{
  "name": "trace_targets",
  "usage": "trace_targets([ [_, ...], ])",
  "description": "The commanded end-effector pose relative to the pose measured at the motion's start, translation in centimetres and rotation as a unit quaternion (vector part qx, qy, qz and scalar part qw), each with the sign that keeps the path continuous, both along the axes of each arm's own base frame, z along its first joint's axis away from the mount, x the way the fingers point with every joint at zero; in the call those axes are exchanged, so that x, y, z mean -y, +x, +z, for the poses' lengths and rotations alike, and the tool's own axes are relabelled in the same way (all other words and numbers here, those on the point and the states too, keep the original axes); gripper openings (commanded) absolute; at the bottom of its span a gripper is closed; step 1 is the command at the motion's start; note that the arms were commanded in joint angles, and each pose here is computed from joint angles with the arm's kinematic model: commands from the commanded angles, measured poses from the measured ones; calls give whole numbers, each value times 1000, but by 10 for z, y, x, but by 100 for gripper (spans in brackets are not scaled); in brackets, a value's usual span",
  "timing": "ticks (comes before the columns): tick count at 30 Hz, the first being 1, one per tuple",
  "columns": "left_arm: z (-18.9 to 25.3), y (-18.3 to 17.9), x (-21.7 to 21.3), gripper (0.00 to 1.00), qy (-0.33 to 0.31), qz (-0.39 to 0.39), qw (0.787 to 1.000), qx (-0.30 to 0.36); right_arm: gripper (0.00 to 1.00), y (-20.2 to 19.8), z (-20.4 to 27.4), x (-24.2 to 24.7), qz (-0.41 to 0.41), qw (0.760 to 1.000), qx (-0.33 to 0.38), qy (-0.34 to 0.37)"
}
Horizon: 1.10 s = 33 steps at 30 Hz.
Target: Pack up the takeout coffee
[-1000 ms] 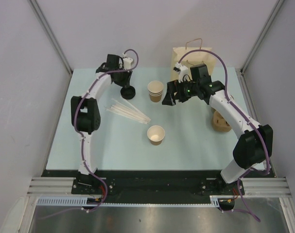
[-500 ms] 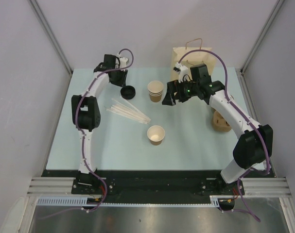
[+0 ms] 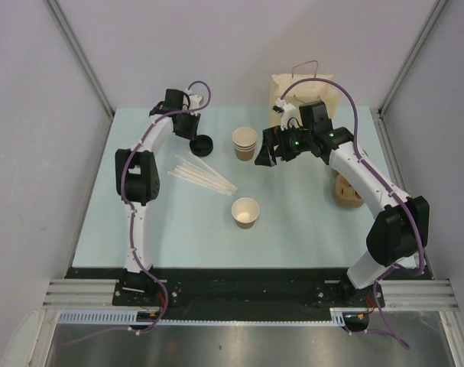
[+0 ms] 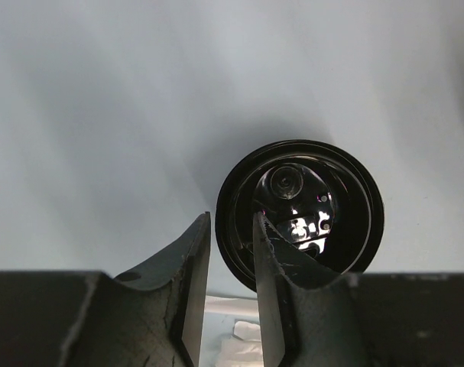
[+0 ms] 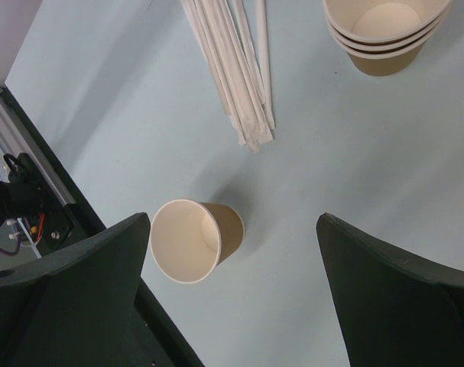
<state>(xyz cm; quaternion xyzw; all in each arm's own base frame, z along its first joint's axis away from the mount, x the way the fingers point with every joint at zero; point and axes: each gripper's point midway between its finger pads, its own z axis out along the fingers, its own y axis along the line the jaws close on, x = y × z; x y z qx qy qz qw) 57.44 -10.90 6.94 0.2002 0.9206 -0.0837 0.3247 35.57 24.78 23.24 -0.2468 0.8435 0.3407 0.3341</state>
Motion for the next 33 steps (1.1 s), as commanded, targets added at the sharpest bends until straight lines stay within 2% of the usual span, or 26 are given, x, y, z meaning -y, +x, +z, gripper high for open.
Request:
trace_targets([
  [1,16,12,1,33,-1,7,1000,24,97,7,14,-4,0,1000,14,12],
  [14,11,13,-2,32,7,10,1000,22,97,8,13,-4,0,1000,13,12],
  [19,14,14,-1,22,6,9,1000,25,97,8,13,-4,0,1000,13,12],
  [21,14,14,-2,21,7,10,1000,26,97,8,12,-4,-1,1000,11,12],
  [30,9,14,-4,29,13,13,1000,23,97,8,12,-4,0,1000,10,13],
  [33,9,14,-5,27,14,13,1000,23,97,8,12,-4,0,1000,10,13],
])
